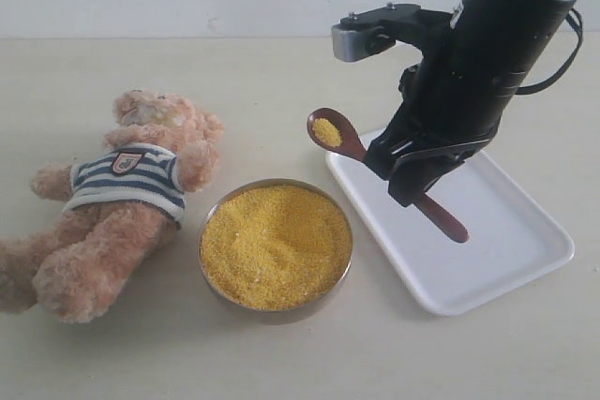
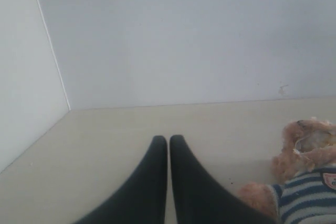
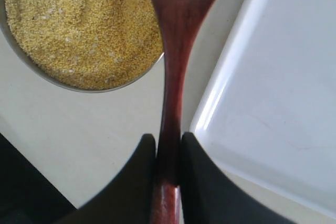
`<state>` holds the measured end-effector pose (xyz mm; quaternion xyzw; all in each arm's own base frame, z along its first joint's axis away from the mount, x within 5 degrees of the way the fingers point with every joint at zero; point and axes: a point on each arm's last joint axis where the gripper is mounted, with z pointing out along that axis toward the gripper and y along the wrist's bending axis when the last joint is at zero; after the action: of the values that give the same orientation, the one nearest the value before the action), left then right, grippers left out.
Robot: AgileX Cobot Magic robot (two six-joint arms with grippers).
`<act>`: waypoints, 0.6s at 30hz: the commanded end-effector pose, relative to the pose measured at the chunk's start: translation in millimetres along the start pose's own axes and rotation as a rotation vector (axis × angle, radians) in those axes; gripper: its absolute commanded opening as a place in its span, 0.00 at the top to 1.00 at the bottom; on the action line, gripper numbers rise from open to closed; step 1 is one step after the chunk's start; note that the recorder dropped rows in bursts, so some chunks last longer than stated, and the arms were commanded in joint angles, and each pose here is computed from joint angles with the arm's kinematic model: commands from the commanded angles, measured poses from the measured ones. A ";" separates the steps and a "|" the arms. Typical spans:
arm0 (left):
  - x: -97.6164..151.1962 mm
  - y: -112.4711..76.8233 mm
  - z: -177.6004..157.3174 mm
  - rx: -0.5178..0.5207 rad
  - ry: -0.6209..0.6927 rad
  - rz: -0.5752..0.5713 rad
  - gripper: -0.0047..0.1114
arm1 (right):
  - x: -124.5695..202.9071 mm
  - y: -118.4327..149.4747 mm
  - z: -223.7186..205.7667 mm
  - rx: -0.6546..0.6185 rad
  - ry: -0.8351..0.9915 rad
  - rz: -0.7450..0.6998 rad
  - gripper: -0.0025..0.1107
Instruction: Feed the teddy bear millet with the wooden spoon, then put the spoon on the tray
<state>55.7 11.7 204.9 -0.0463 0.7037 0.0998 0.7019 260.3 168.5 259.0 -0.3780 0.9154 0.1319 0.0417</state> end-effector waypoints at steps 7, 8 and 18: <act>-5.5 -1.3 -0.5 0.035 -0.043 -0.715 0.93 | 0.1 0.2 -4.7 0.004 -0.018 0.001 0.98; -5.4 -1.4 -0.5 0.036 -0.041 -0.715 0.93 | 0.1 0.2 -4.7 0.004 -0.018 0.001 0.98; -39.7 -5.7 -9.8 0.103 -0.006 -0.516 0.93 | 0.1 0.2 -4.7 0.004 -0.018 0.001 0.98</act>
<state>53.2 5.4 222.6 -0.2311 0.6645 -0.1337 0.6979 260.4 168.6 259.0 -0.3779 0.9154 0.1319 0.0426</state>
